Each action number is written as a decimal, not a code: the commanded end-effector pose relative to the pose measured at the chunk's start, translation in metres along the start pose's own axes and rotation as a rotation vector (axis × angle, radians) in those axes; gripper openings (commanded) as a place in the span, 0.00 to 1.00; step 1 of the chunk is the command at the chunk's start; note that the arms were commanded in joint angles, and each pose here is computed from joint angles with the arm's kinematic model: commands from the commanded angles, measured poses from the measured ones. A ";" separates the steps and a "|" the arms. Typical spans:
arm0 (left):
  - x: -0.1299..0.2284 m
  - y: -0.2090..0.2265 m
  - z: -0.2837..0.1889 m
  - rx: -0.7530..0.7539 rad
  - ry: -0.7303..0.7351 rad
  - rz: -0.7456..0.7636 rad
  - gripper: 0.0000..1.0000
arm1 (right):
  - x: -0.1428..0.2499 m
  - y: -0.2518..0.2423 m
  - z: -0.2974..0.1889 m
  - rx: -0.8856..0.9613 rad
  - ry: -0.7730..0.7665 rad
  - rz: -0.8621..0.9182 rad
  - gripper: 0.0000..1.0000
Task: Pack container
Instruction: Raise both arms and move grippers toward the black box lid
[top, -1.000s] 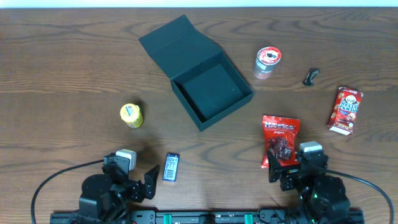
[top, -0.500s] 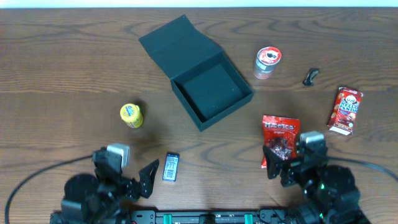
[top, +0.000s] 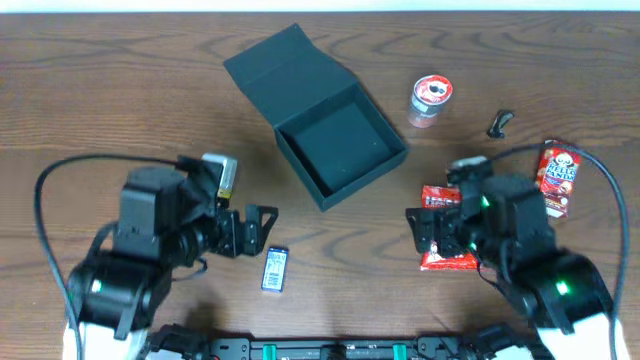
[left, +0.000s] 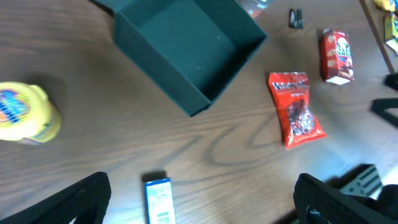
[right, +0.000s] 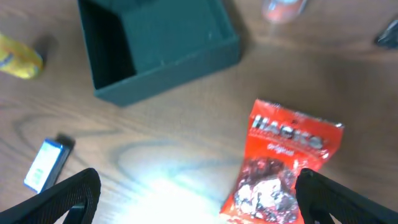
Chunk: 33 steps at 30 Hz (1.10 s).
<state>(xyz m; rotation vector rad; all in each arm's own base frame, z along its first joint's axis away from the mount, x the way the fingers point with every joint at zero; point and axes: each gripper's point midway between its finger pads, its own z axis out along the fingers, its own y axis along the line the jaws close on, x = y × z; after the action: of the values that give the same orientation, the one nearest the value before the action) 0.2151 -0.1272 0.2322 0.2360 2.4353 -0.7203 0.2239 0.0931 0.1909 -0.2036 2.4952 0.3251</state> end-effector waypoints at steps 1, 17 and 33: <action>-0.011 -0.014 0.004 0.082 0.020 -0.009 0.95 | 0.000 0.010 0.007 -0.051 0.059 0.022 0.99; 0.019 0.025 0.045 -0.062 0.261 -0.183 0.95 | 0.012 0.002 0.041 -0.019 0.205 0.154 0.99; -0.019 0.047 0.112 -0.066 0.234 -0.314 0.95 | -0.050 0.002 0.067 -0.042 0.143 0.053 0.99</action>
<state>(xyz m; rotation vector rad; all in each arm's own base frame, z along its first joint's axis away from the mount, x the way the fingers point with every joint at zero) 0.2854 -0.1483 0.1401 -0.0183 2.7643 -0.7730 0.2895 0.1176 0.1610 -0.1507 2.6669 0.4016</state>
